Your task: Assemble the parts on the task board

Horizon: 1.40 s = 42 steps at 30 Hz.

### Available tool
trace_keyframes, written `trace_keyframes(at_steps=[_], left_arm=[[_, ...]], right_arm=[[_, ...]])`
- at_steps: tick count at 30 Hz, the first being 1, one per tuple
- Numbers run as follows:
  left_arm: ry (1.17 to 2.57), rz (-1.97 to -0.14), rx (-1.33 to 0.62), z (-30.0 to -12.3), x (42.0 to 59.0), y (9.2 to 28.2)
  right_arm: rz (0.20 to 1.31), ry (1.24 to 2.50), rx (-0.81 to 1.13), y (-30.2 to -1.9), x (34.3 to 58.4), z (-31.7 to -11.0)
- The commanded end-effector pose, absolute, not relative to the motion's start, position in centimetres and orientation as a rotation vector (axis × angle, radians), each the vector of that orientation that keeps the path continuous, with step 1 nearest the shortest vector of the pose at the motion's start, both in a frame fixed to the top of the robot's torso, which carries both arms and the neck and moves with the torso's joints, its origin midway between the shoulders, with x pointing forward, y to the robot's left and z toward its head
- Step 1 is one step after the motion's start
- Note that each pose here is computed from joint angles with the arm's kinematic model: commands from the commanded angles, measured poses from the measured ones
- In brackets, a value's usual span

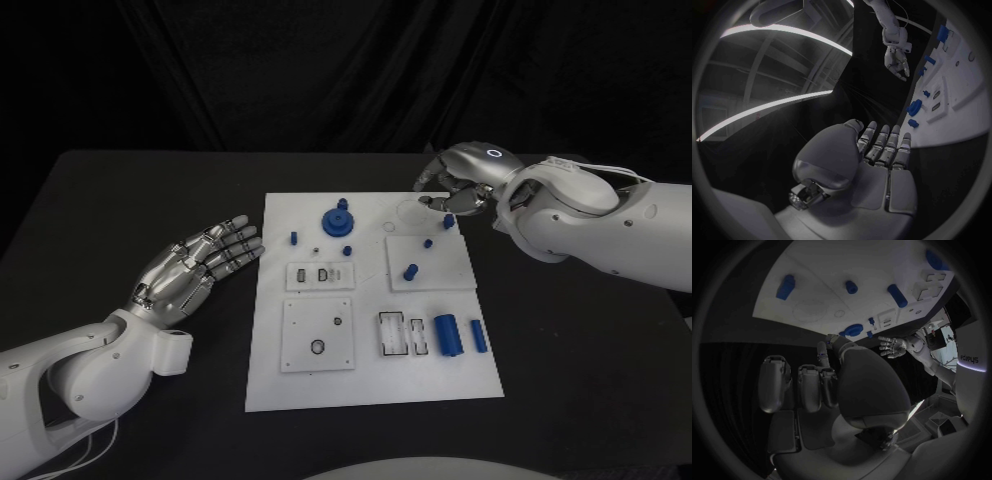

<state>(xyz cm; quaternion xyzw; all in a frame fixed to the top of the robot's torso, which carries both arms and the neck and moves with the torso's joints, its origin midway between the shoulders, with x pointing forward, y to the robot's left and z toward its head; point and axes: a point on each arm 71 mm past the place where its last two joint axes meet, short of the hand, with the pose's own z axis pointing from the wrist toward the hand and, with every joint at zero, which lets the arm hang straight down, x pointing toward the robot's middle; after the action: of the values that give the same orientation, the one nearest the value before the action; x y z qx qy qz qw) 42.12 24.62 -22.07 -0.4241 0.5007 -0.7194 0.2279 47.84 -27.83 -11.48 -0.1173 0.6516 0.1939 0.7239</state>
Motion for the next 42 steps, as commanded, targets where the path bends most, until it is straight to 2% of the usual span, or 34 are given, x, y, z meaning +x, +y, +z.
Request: trace_keyframes(at_steps=[1,5,15,25,42], left_arm=[[1.200,-2.054,-1.098,-21.1,42.0,25.2],[1.201,-2.055,-1.099,-21.1,42.0,25.2],[1.200,-2.054,-1.099,-21.1,42.0,25.2],[1.201,-2.059,-1.099,-21.1,42.0,25.1],[1.202,-2.058,-1.100,-21.1,42.0,25.3]], right_arm=[[0.500,1.296,-0.230,-28.7,47.1,-10.9],[0.472,1.311,-0.190,-30.9,46.8,-11.7],[0.408,1.384,-0.140,-33.4,46.5,-13.8],[0.379,1.453,-0.127,-34.1,46.5,-15.4],[0.388,1.500,-0.126,-34.3,46.1,-17.7]])
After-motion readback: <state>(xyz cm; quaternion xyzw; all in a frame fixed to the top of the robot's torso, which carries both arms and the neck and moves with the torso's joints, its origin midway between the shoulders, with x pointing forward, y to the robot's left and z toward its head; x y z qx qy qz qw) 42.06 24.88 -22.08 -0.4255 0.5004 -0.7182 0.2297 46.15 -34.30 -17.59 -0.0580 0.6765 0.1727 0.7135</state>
